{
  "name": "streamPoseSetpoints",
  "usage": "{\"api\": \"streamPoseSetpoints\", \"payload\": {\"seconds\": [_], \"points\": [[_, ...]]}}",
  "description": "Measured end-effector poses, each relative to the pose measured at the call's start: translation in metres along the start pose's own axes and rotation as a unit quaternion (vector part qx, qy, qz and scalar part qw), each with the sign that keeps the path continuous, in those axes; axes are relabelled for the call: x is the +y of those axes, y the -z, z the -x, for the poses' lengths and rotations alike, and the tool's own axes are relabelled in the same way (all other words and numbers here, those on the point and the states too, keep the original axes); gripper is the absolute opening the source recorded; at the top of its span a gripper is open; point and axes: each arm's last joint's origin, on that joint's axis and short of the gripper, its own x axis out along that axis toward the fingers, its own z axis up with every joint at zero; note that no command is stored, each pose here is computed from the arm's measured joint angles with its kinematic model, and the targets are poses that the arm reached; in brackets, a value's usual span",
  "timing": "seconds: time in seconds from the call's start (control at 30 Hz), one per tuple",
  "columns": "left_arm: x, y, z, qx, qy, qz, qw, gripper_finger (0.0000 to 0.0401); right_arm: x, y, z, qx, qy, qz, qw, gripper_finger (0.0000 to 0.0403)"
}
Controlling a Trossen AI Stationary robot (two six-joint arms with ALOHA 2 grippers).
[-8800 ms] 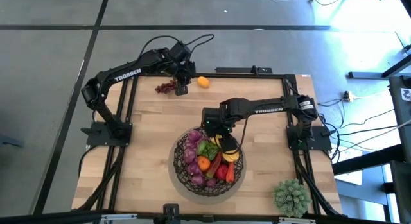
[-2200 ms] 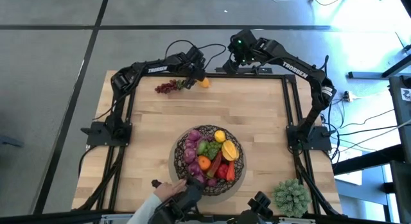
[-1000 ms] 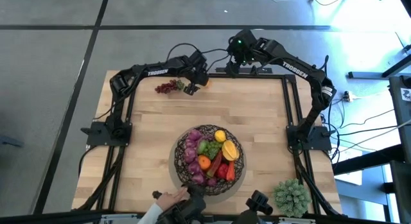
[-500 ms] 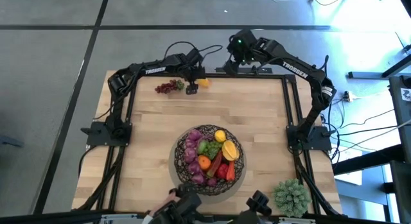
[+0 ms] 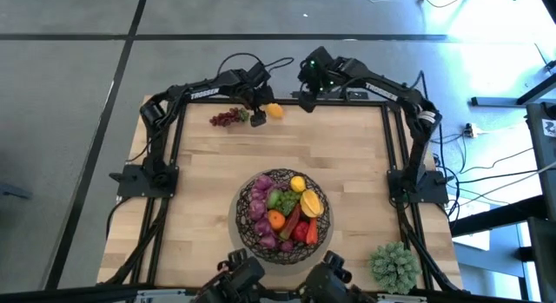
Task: Build produce basket
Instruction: Put the lemon into the mesh basket
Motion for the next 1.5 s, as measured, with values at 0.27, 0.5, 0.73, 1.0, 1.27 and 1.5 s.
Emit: {"api": "streamPoseSetpoints", "payload": {"seconds": [0.27, 0.5, 0.73, 1.0, 1.27, 1.5], "points": [[0.010, 0.001, 0.049, -0.036, -0.022, 0.036, 0.998, 0.0289, -0.002, 0.012, -0.063, 0.050, -0.033, -0.006, 0.998, 0.0259], [0.011, 0.002, 0.084, -0.075, -0.040, 0.051, 0.995, 0.0289, -0.004, 0.022, -0.113, 0.065, -0.048, -0.029, 0.996, 0.0259], [0.010, 0.002, 0.098, -0.093, -0.043, 0.072, 0.992, 0.0289, -0.003, 0.018, -0.130, 0.043, -0.007, -0.030, 0.999, 0.0259], [0.009, 0.001, 0.098, -0.093, -0.041, 0.086, 0.991, 0.0289, -0.003, 0.013, -0.136, 0.011, -0.008, -0.023, 1.000, 0.0259], [0.009, 0.001, 0.098, -0.093, -0.041, 0.089, 0.991, 0.0289, -0.005, 0.016, -0.143, 0.018, 0.020, -0.024, 0.999, 0.0259], [0.008, 0.001, 0.098, -0.093, -0.040, 0.088, 0.991, 0.0289, -0.006, 0.016, -0.147, 0.015, 0.033, 0.003, 0.999, 0.0259]]}}
